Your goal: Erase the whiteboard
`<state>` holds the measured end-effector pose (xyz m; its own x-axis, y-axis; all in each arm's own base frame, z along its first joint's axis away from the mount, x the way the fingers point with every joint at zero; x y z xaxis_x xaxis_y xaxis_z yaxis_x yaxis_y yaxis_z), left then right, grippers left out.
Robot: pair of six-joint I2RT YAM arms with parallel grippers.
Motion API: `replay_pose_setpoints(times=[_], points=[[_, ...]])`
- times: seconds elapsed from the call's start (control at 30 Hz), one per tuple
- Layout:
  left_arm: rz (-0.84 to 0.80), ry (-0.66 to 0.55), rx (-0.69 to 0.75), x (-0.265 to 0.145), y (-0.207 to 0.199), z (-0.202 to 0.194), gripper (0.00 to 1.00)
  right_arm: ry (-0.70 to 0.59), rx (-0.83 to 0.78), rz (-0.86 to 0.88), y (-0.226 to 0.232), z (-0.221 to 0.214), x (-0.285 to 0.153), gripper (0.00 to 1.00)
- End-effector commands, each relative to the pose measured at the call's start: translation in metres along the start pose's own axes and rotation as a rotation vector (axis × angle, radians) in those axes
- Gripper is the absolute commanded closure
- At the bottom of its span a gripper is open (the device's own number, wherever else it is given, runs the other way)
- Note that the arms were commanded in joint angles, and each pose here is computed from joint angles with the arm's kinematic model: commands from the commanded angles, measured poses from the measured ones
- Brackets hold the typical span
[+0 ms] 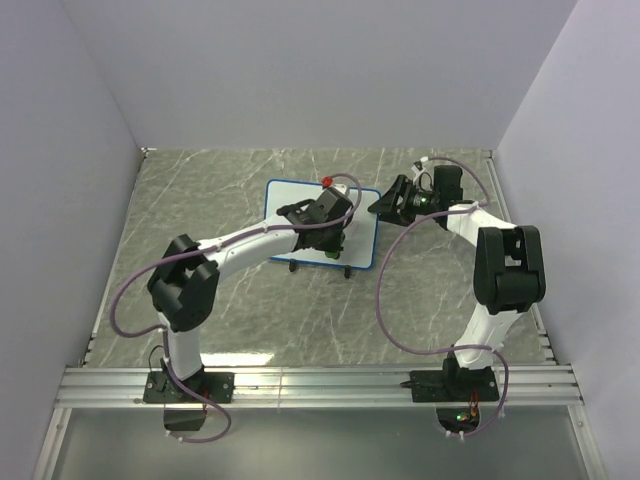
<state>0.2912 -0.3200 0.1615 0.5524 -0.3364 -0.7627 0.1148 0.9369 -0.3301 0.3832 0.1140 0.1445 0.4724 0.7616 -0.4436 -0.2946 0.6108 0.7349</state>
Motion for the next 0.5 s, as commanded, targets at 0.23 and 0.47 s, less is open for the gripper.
replay_pose_setpoints(times=[0.23, 0.47], points=[[-0.120, -0.055, 0.019, 0.022, -0.045, 0.038, 1.00, -0.091, -0.085, 0.155, 0.011, 0.021, 0.005, 0.43], [-0.211, -0.112, -0.017, 0.021, -0.069, 0.058, 1.00, -0.094, -0.087, 0.173, 0.011, 0.012, 0.010, 0.63]])
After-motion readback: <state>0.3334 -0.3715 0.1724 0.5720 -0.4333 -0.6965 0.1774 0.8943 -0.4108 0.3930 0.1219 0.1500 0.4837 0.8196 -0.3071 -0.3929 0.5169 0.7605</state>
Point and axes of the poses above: each gripper's point midway between its finger pads, its own x axis out along the fingers, its own y axis along the line the jaws close on, z = x × y, the point moved 6 cm from there along -x, back along the fingers, and after that the axes turned 11 degrees about -x, right-handed, at the moved point
